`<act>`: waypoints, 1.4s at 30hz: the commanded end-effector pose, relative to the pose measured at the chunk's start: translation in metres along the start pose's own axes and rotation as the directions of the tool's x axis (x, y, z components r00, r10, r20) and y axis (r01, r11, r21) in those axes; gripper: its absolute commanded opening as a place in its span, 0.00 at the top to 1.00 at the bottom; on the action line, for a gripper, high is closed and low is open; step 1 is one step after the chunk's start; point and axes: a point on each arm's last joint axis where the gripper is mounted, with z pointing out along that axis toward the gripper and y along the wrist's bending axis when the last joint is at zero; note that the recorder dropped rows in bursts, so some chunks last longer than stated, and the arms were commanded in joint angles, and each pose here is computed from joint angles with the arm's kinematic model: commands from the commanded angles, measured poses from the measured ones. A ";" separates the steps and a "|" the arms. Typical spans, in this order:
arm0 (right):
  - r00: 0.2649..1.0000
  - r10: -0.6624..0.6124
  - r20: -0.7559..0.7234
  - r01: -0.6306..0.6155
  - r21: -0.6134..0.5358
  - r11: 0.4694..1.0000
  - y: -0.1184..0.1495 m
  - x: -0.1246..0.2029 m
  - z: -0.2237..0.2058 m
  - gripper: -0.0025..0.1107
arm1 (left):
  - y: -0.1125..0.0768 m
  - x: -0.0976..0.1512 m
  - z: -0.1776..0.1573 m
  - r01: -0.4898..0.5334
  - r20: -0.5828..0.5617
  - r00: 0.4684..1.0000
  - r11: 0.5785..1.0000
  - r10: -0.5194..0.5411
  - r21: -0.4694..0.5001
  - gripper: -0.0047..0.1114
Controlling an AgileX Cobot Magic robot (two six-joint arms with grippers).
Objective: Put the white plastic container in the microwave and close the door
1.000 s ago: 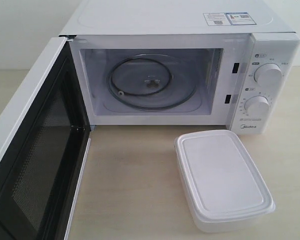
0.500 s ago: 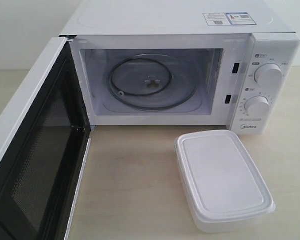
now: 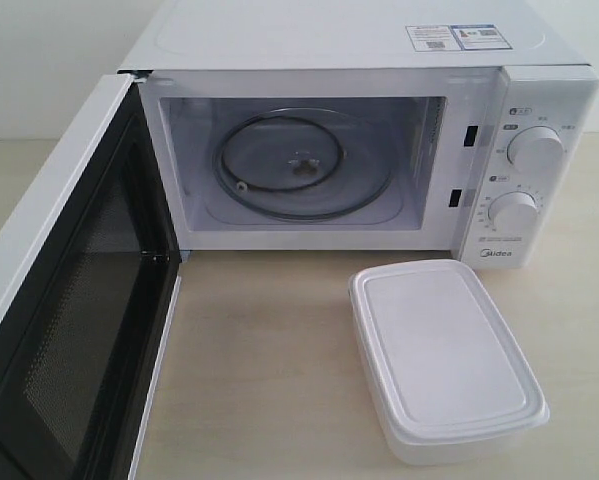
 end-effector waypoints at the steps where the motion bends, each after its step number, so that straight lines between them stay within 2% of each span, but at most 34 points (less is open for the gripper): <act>1: 0.997 -0.070 -0.041 0.070 -0.006 0.998 0.001 0.001 0.005 0.98 | 0.000 0.001 0.000 0.004 0.001 1.000 1.000 -0.004 -0.001 0.92; 6: 0.979 -0.111 -0.170 0.110 -0.014 0.994 0.004 0.015 0.036 0.98 | 0.000 0.001 0.000 0.004 0.001 1.000 1.000 -0.004 -0.001 0.92; 8: 0.954 -0.193 -0.228 0.182 -0.065 0.981 0.007 0.032 0.044 0.98 | 0.000 0.001 0.000 0.004 0.001 1.000 1.000 -0.004 -0.001 0.92; 11: 0.921 -0.245 -0.303 0.213 -0.136 0.968 0.009 0.057 0.050 0.98 | 0.000 0.001 0.000 0.004 0.001 1.000 1.000 -0.004 -0.001 0.92; 17: 0.906 -0.295 -0.303 0.235 -0.219 0.947 0.013 0.086 0.059 0.98 | 0.000 0.001 0.000 0.004 0.001 1.000 1.000 -0.004 -0.001 0.92; 28: 0.883 -0.220 -0.415 0.128 -0.238 0.963 0.012 0.131 0.057 0.98 | 0.000 0.001 0.000 0.004 0.001 1.000 1.000 -0.004 -0.001 0.92; 33: 0.892 -0.160 -0.422 0.048 -0.265 0.963 0.015 0.138 0.044 0.98 | 0.000 0.001 0.000 0.004 0.001 1.000 1.000 -0.004 -0.001 0.92; 37: 0.866 -0.170 -0.470 0.045 -0.266 0.963 0.012 0.142 0.028 0.98 | 0.000 0.001 0.000 0.004 0.001 1.000 1.000 -0.004 -0.001 0.92; 42: 0.835 -0.228 -0.501 0.011 -0.399 0.917 0.022 0.146 0.012 0.98 | 0.000 0.001 0.000 0.004 0.001 1.000 1.000 -0.004 -0.001 0.92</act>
